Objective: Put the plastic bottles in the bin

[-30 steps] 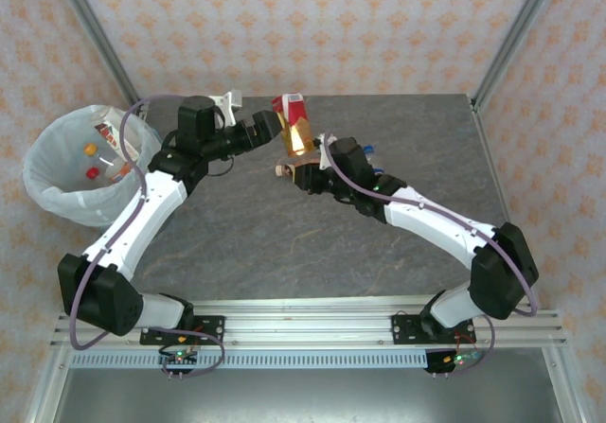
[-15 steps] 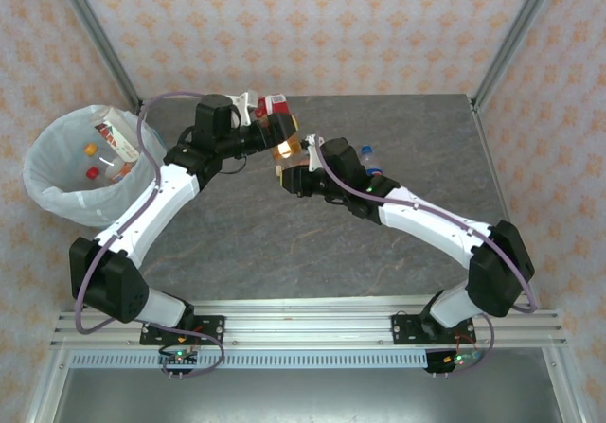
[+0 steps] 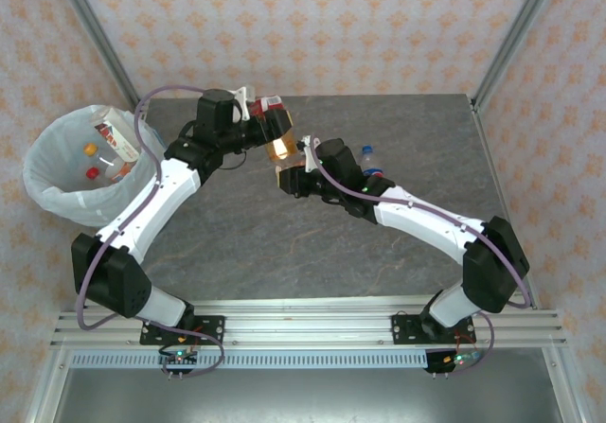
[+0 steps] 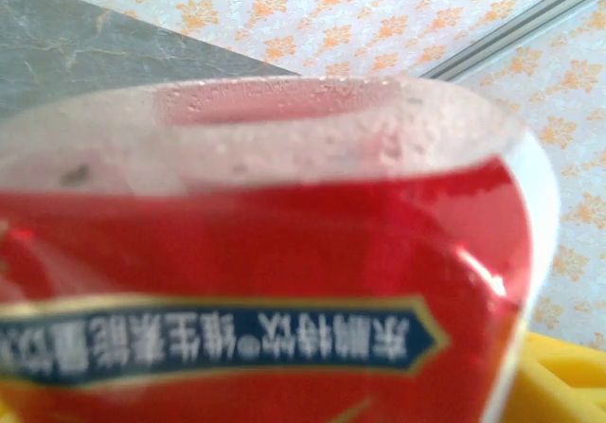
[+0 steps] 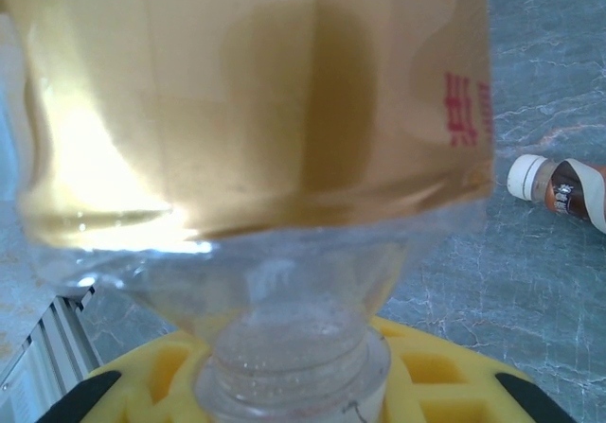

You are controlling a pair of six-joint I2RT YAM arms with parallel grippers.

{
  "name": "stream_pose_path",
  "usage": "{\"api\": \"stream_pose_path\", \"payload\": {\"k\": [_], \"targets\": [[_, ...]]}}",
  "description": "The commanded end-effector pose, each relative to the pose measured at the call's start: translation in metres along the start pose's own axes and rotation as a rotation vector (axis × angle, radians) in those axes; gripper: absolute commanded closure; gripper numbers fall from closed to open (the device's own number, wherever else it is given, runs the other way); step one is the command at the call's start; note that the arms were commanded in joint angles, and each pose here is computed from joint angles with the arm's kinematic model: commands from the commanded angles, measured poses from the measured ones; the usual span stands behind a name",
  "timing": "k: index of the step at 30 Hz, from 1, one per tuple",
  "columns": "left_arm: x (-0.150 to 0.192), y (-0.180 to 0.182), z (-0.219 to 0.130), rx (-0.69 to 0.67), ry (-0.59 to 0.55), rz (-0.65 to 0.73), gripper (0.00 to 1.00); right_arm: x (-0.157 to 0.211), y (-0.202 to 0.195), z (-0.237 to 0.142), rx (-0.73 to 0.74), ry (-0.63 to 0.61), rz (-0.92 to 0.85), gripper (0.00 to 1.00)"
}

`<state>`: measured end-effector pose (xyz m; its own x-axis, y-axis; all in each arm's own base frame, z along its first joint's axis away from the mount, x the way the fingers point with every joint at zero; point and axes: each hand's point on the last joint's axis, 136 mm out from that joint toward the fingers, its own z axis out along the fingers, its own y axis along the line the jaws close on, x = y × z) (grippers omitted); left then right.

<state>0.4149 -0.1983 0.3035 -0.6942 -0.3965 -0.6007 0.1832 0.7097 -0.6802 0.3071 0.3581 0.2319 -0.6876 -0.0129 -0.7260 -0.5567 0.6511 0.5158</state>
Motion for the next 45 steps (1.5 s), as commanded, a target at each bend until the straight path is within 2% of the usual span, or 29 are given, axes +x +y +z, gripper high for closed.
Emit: {"api": "stream_pose_path", "payload": {"k": [1,8,13,24,30,45], "targets": [[-0.002,0.006,0.003,-0.049,0.011,0.035,0.2,-0.015,0.016,-0.002,-0.047,-0.033,-0.056,1.0],[-0.002,0.008,0.004,-0.06,0.014,0.047,0.35,-0.013,0.016,-0.001,-0.046,-0.02,-0.071,1.0],[-0.001,0.01,0.003,-0.073,0.018,0.055,0.43,-0.015,0.017,-0.005,-0.047,-0.043,-0.083,0.93],[0.004,-0.001,0.005,0.003,0.036,0.051,0.5,-0.013,0.014,-0.009,-0.037,-0.062,-0.075,0.6],[0.002,0.001,0.001,-0.011,0.019,0.057,0.52,-0.016,0.013,-0.018,-0.029,-0.089,-0.09,0.42],[0.0,0.009,-0.014,-0.078,-0.003,0.099,0.53,-0.024,-0.01,-0.064,0.116,-0.237,-0.129,0.21]]}}
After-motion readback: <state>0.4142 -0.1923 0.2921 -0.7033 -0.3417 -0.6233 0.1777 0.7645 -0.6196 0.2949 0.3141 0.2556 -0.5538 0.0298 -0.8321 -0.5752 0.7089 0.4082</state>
